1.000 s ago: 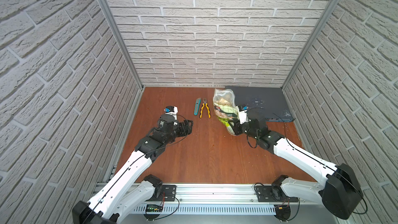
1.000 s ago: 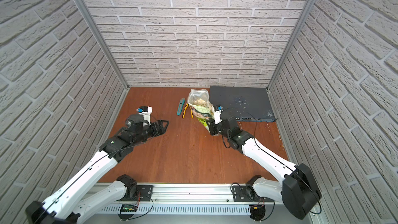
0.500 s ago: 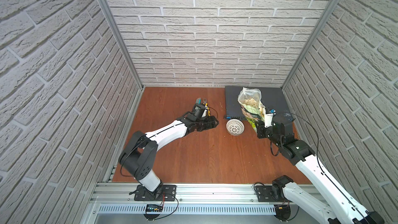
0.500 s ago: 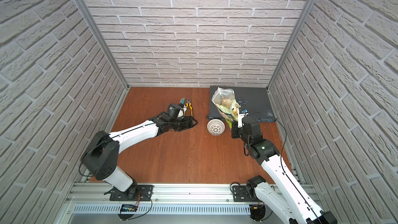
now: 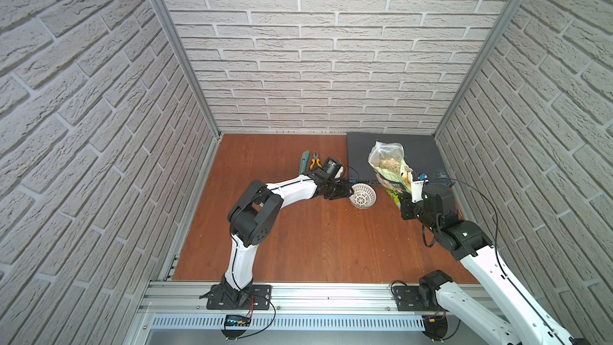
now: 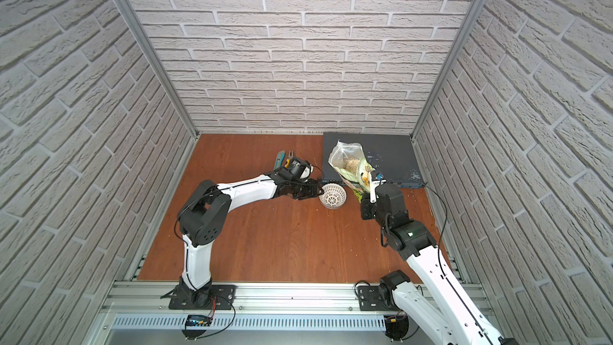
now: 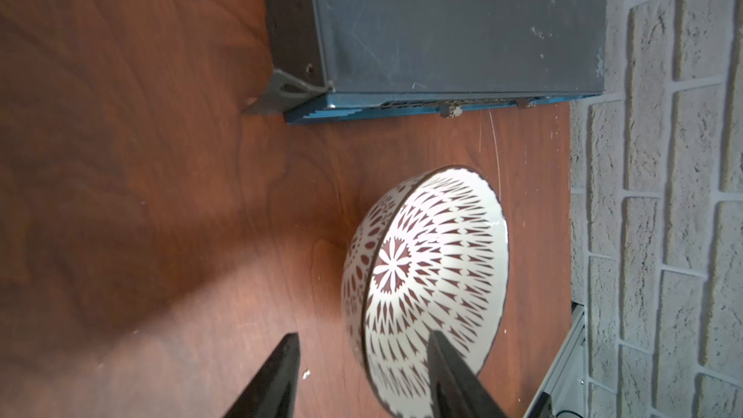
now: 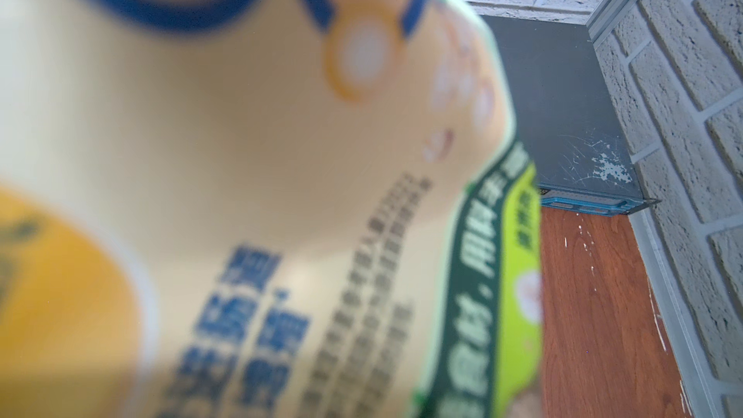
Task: Pour the oats into the breakfast bowl
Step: Move the bowl to the center of the board.
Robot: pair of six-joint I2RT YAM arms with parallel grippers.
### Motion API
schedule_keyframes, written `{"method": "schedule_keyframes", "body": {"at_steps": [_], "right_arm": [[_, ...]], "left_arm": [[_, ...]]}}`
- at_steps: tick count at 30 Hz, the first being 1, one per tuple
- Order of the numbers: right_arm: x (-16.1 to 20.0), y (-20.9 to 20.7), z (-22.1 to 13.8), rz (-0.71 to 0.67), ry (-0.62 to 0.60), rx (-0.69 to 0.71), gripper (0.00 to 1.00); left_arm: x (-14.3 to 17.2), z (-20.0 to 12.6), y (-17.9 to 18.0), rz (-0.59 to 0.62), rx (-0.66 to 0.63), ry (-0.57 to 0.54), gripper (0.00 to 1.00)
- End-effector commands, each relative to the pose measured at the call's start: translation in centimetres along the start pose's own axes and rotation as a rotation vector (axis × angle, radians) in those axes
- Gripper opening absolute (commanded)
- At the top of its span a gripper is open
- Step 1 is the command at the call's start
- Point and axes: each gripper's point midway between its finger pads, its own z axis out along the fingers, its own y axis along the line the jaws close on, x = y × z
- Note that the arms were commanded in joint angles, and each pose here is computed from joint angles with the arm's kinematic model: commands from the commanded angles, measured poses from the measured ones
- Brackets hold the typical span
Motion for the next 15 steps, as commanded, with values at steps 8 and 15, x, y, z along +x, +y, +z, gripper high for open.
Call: {"method": "schedule_keyframes", "body": {"at_steps": [8,15], "right_arm": [[-6.1,-0.3,-2.4,0.01,-0.227,0.012,0.03],[-5.4,-0.4,-1.9,-0.047,-0.191,0.025,0.03]], "left_arm": [[-0.4,0.5,0.4,0.041,-0.07,-0.008,0.19],[-0.6,-3.0,0.5,0.072,-0.115,-0.038,0.09]]}}
